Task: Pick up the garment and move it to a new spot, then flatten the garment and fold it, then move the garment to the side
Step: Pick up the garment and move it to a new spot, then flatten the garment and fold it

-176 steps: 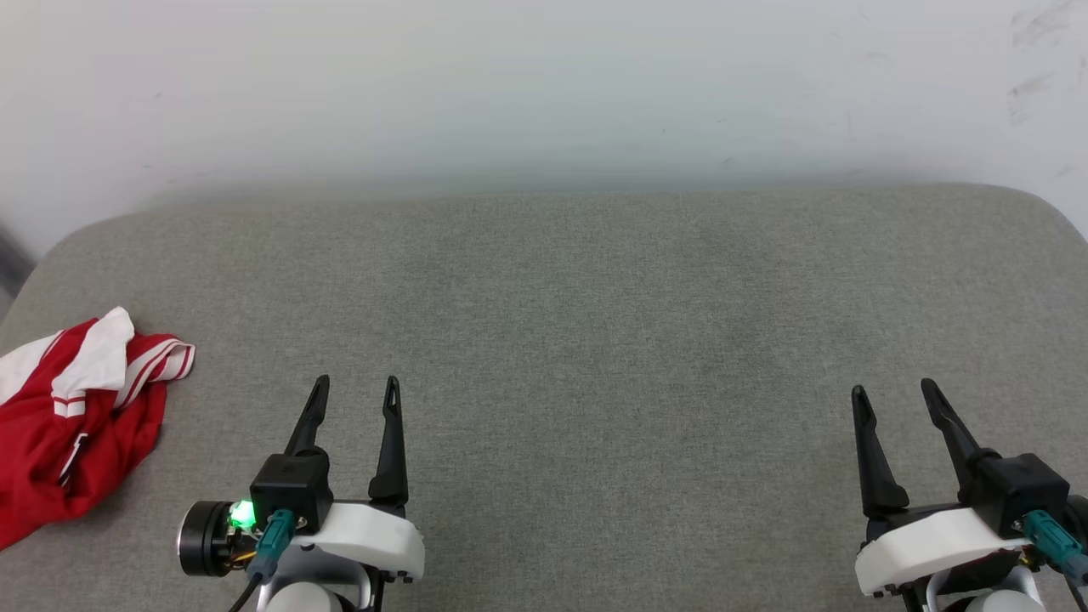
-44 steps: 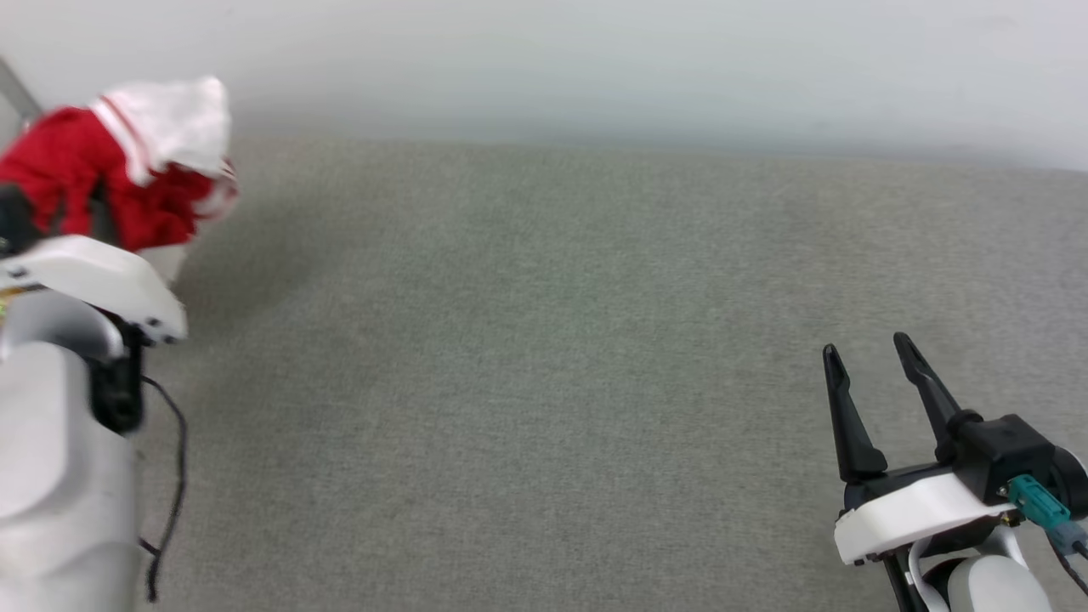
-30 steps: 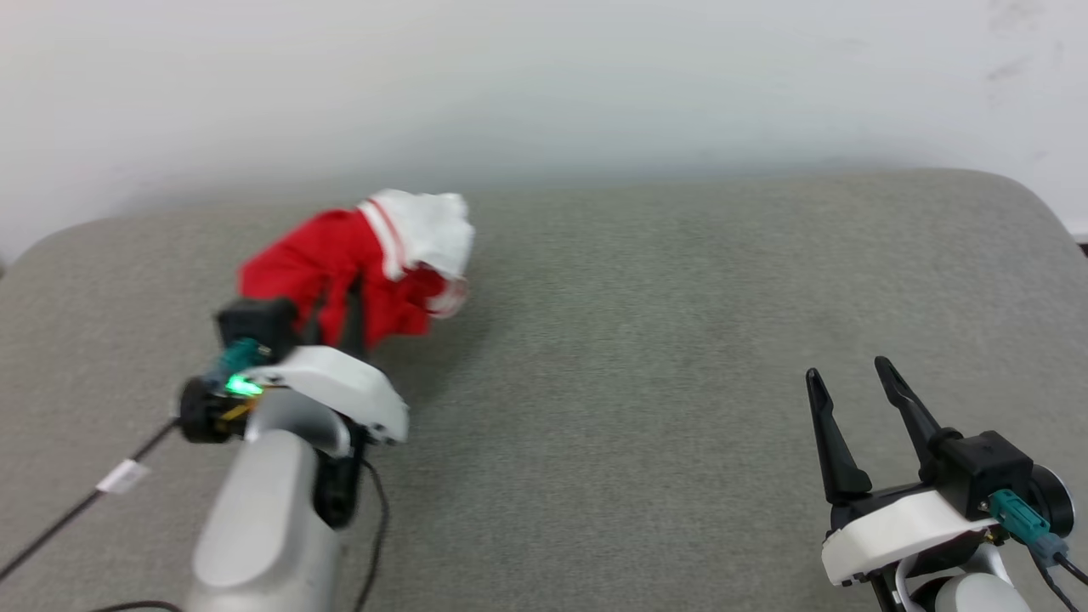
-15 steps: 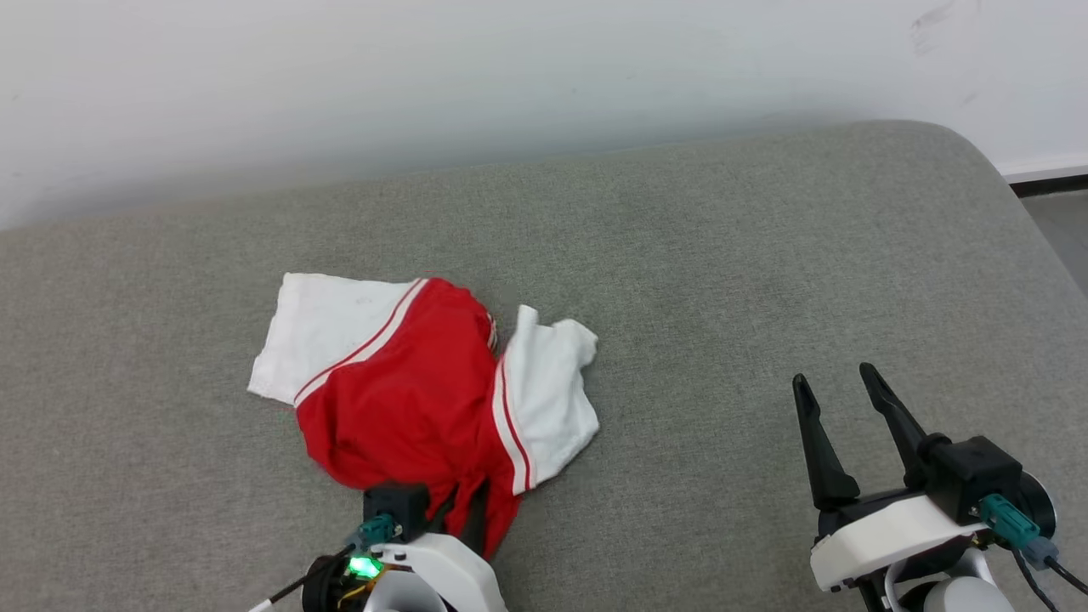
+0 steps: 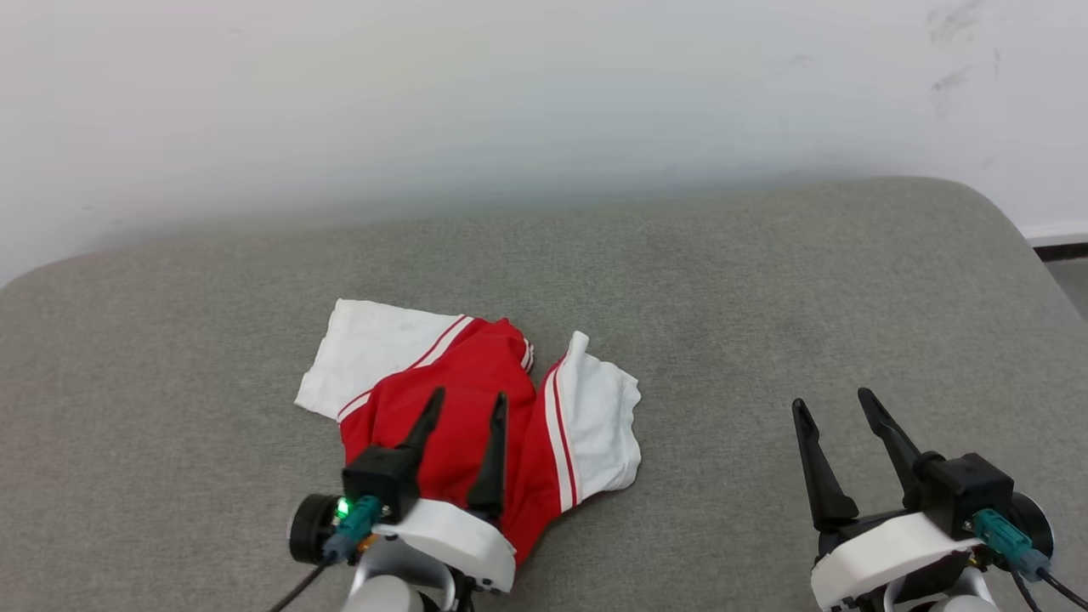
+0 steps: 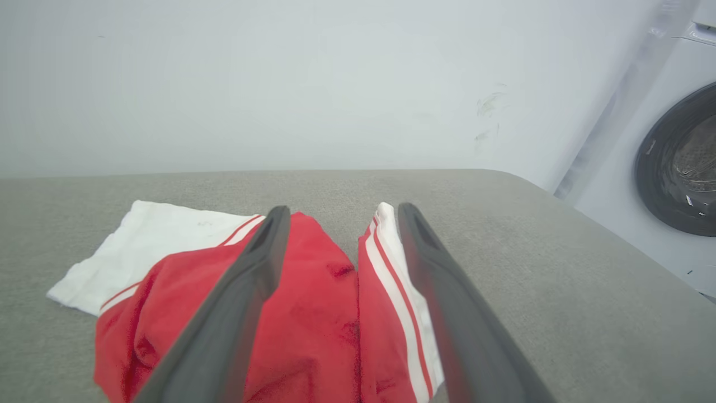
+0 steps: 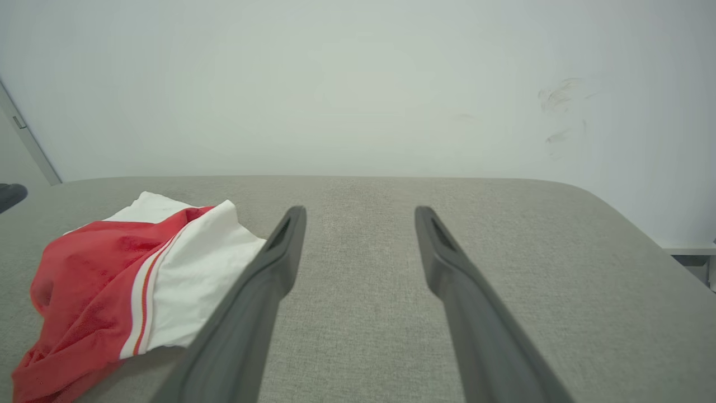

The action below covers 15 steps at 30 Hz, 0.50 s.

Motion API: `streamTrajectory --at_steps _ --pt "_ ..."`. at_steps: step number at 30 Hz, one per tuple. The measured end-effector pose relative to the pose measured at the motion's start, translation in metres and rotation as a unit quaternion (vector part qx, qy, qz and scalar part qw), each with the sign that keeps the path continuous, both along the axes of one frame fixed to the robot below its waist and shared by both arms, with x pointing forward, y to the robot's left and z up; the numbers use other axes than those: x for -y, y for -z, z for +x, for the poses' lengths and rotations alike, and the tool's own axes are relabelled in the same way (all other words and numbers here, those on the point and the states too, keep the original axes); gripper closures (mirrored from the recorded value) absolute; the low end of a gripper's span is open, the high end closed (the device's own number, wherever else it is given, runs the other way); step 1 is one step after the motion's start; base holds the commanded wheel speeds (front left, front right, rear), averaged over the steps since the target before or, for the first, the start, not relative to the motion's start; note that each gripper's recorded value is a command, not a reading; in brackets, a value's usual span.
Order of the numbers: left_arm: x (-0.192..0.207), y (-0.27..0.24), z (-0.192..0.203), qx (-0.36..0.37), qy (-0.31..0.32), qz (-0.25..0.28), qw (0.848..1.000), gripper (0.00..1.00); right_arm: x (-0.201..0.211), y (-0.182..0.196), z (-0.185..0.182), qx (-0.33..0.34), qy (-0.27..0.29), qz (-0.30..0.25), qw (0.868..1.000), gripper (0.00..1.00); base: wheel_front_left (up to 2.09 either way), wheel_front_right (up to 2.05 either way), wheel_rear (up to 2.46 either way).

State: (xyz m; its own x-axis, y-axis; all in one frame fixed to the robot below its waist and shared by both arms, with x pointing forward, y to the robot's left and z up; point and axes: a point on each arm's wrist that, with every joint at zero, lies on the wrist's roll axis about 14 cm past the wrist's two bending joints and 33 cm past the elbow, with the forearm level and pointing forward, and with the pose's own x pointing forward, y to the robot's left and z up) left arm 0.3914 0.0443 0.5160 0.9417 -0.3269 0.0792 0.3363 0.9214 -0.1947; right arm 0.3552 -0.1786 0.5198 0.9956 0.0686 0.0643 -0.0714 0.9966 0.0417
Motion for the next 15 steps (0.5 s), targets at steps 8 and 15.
streamTrajectory --at_steps 8,15 --pt "-0.063 -0.02 0.003 0.035 -0.092 0.01 0.995 0.0 -0.007 -0.005 -0.001 0.003 -0.011 -0.001 1.0 0.0 0.0 0.0 0.0" --pt "-0.105 -0.016 -0.007 0.035 -0.143 0.023 0.989 0.0 -0.011 -0.004 -0.005 -0.001 -0.016 -0.001 1.0 0.0 0.0 0.0 0.0"
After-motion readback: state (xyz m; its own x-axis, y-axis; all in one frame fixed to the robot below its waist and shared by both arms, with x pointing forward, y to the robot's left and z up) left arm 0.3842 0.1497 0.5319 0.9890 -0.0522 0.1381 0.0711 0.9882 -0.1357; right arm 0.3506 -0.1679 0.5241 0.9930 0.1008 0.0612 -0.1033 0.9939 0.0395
